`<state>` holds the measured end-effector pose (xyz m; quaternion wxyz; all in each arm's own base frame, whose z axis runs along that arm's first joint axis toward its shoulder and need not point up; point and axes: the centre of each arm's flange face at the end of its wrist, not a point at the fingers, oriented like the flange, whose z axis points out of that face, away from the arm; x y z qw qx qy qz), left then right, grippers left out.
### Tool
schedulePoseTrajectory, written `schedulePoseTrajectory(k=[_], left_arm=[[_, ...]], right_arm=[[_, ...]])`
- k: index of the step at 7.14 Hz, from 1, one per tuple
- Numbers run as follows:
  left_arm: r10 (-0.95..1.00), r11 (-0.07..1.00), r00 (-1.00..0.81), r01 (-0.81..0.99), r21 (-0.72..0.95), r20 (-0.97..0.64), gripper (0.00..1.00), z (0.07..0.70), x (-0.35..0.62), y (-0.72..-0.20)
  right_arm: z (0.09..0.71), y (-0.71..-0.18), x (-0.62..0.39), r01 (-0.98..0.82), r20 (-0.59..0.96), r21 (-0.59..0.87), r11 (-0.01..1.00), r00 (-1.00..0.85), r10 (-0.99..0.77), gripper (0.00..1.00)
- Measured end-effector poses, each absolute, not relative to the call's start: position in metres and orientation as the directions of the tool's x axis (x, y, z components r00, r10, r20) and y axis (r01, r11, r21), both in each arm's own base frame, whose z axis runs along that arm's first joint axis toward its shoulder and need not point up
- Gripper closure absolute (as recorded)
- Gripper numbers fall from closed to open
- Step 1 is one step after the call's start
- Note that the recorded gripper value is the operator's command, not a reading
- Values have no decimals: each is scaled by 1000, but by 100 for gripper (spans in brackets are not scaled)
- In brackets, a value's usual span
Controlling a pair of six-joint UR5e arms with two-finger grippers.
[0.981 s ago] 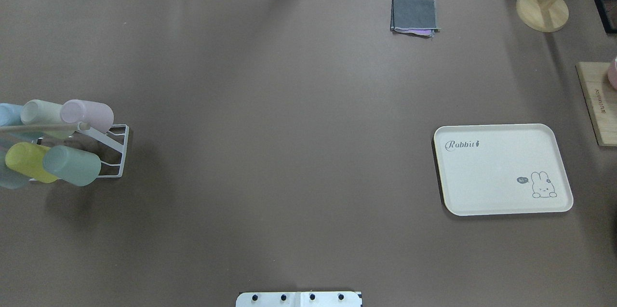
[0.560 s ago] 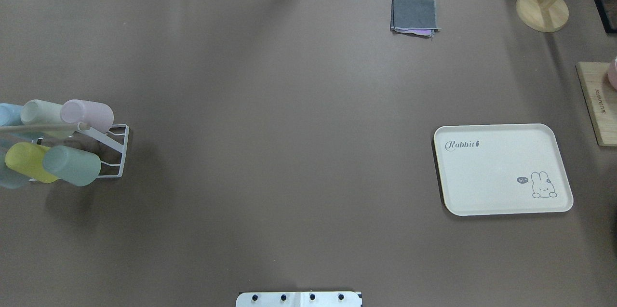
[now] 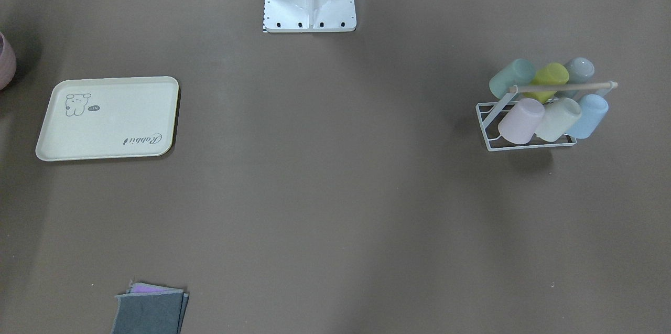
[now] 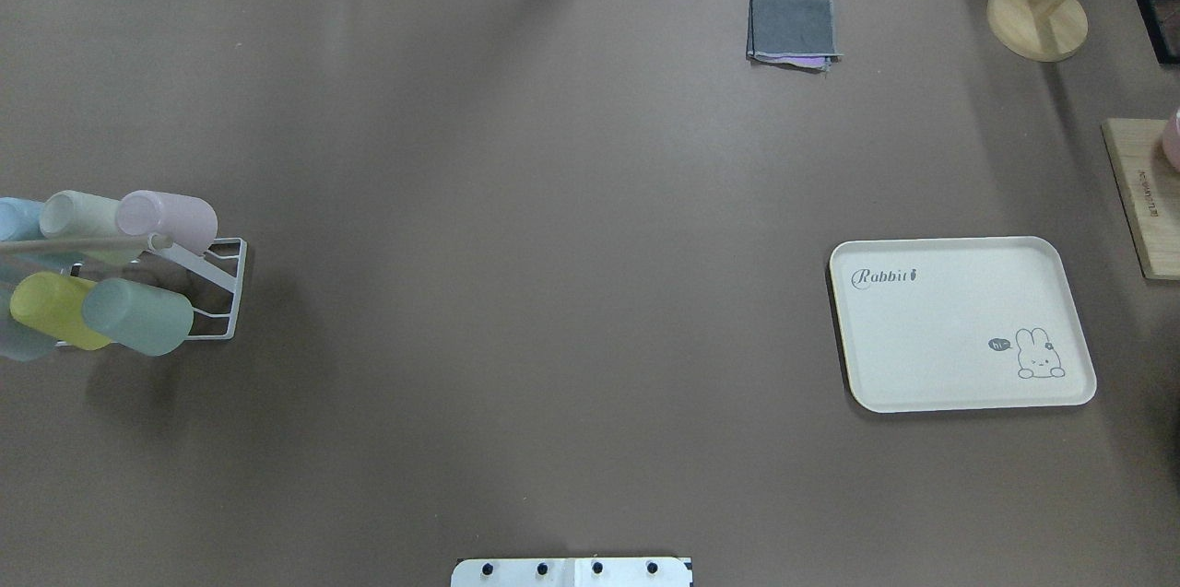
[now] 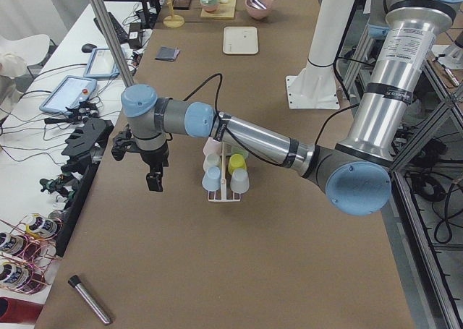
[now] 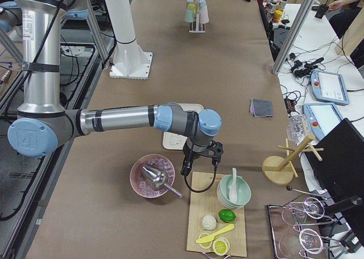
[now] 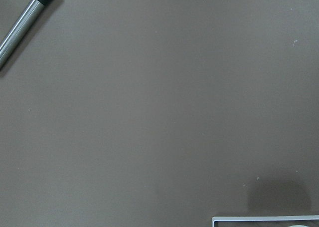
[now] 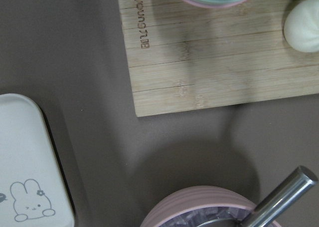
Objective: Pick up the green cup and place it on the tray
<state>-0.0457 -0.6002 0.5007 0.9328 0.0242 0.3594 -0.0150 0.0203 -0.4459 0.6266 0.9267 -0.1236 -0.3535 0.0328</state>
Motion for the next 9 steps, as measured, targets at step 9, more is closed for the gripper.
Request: schedulePoseTrajectory(k=[9], left_arm=[[177,982,741,-84,171,-648,1,396,28,-520]], right_arm=[[595,-461,-107,54,652,-236,970,749,117,0]])
